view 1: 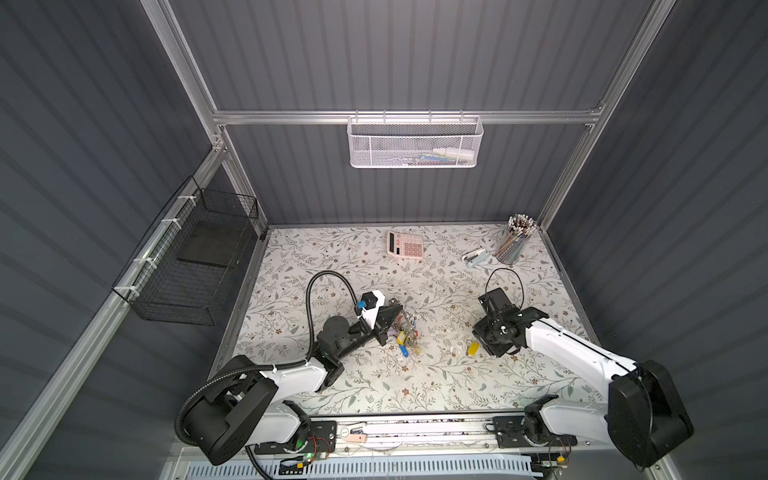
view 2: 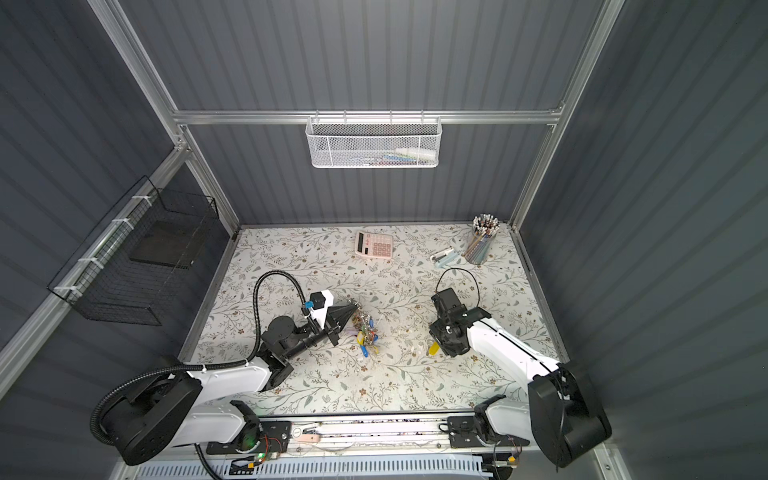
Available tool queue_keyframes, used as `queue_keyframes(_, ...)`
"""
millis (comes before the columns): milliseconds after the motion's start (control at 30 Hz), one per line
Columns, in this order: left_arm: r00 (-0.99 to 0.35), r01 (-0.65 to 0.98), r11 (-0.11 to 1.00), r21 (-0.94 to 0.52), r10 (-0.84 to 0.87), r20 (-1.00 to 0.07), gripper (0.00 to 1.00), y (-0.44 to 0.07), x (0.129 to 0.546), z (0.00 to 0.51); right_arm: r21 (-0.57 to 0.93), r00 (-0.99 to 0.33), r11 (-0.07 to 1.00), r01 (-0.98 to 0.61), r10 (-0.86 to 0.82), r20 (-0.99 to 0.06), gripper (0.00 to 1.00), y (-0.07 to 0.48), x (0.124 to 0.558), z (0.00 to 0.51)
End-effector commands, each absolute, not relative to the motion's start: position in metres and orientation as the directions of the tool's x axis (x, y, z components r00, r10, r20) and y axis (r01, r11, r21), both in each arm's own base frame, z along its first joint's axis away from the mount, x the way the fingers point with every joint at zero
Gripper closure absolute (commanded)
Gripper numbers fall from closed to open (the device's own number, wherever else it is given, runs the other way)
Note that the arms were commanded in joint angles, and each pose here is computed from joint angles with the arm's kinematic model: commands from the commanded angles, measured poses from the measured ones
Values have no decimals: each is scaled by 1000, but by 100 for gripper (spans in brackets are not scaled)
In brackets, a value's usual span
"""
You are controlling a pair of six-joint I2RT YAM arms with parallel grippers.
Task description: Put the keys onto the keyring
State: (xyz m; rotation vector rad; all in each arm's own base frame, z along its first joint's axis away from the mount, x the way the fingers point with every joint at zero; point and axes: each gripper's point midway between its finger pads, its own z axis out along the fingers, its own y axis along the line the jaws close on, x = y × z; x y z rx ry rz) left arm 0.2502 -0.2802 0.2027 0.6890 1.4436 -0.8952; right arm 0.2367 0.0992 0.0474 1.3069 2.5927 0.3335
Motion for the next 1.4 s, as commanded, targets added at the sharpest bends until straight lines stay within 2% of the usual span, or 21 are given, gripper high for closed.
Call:
queue_keyframes(0, -13, 856, 510, -86, -146, -989, 100, -280, 247, 225, 308, -545, 535, 786, 836, -61, 65, 102, 240, 48)
queue_keyframes(267, -22, 860, 502, -95, -150, -988, 100, -282, 247, 224, 327, -519, 498, 803, 854, -26, 68, 103, 245, 44)
queue_keyframes(867, -44, 867, 485, -111, -148, -988, 100, -286, 248, 219, 299, -469, 434, 850, 881, 55, 81, 105, 245, 25)
queue_keyframes(1367, -50, 870, 479, -116, -149, -988, 100, -287, 248, 218, 268, -449, 412, 871, 889, 90, 81, 102, 242, 14)
